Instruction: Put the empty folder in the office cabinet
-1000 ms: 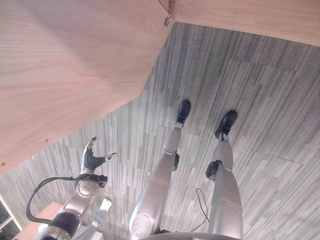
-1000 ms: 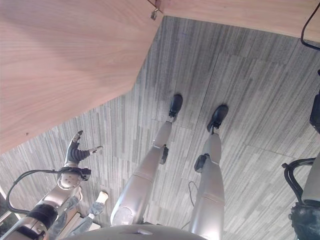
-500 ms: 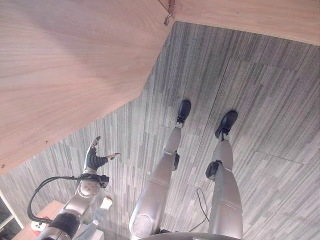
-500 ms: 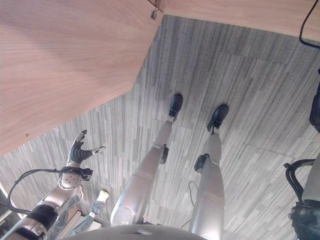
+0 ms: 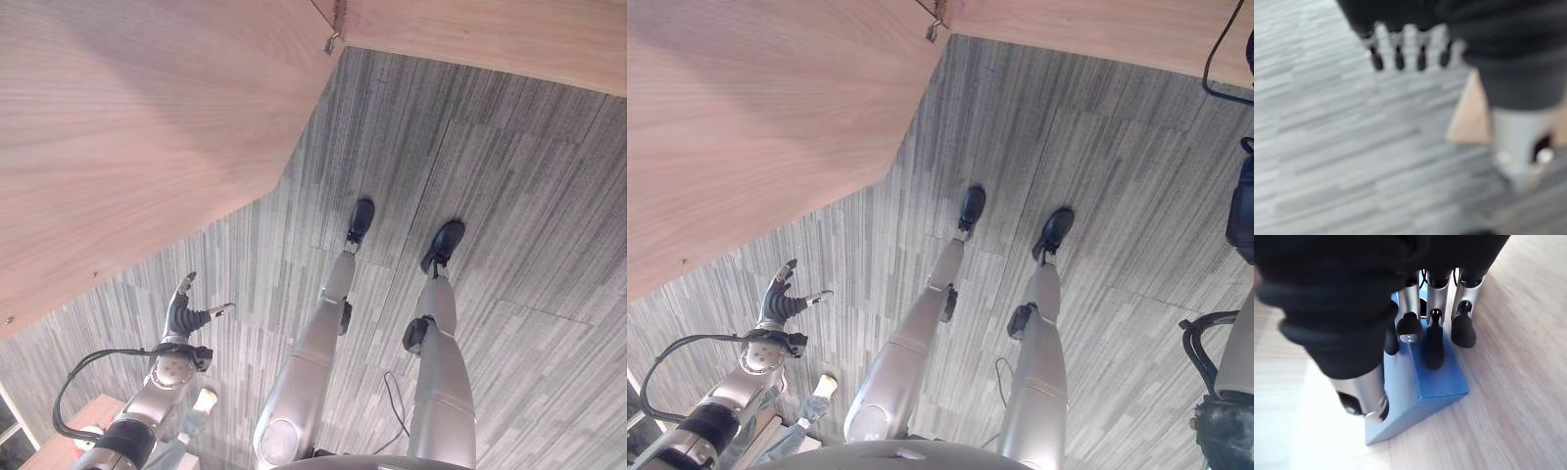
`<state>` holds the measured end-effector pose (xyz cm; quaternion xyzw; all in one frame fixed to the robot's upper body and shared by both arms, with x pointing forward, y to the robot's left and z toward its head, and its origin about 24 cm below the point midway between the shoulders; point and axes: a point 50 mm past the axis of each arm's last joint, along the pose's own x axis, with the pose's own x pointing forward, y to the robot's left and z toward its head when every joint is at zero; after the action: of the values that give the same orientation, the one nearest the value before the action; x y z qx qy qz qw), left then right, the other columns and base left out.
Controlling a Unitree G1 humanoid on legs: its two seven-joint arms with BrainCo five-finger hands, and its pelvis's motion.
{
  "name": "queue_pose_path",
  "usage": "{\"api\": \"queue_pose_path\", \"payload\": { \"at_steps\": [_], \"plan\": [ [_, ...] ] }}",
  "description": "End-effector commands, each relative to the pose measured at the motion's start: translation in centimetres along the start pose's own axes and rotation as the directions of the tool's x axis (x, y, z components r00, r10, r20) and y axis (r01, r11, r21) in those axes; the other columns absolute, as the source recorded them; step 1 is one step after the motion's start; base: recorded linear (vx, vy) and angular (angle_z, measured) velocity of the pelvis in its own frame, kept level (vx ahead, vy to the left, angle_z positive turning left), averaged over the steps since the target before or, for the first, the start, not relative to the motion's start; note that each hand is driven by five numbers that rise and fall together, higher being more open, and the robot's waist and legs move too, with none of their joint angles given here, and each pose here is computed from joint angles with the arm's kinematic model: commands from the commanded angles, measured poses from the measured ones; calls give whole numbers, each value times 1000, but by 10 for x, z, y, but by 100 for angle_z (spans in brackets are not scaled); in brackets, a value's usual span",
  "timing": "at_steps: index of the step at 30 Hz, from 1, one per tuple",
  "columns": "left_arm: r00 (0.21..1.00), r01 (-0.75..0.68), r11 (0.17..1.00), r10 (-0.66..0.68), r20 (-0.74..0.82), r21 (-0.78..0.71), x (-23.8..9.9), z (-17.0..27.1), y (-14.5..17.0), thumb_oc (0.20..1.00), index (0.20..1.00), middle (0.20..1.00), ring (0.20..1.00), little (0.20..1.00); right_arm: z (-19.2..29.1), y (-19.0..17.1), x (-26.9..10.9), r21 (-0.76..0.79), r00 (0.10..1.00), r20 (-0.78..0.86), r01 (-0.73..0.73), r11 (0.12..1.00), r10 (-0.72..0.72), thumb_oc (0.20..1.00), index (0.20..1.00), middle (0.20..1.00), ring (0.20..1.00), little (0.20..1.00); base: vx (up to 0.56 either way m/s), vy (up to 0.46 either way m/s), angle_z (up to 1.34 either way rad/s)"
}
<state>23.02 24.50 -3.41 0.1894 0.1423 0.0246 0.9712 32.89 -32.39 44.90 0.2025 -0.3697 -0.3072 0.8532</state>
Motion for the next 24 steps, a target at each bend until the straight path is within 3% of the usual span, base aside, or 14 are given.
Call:
{"api": "queue_pose_path", "payload": {
  "at_steps": [1, 13, 24],
  "plan": [
    [992, -29, 999, 34, -123, 37, -26, -34, 14, 1000, 1000, 1000, 1000, 1000, -32, -33, -2, -207, 996, -40, 68, 976, -78, 1000, 1000, 1000, 1000, 1000, 0, 0, 0],
    [989, -77, 996, 81, -123, 37, -22, -34, 14, 1000, 1000, 1000, 1000, 1000, -34, -53, -2, -235, 973, -22, 218, 947, -229, 1000, 1000, 1000, 1000, 1000, -8, 2, 0],
    [988, -97, 994, 102, -116, 48, -23, -33, 14, 1000, 1000, 1000, 1000, 1000, -65, -72, -12, -254, 943, -94, 287, 924, -319, 1000, 1000, 1000, 1000, 1000, 0, 0, 0]
  ]
}}
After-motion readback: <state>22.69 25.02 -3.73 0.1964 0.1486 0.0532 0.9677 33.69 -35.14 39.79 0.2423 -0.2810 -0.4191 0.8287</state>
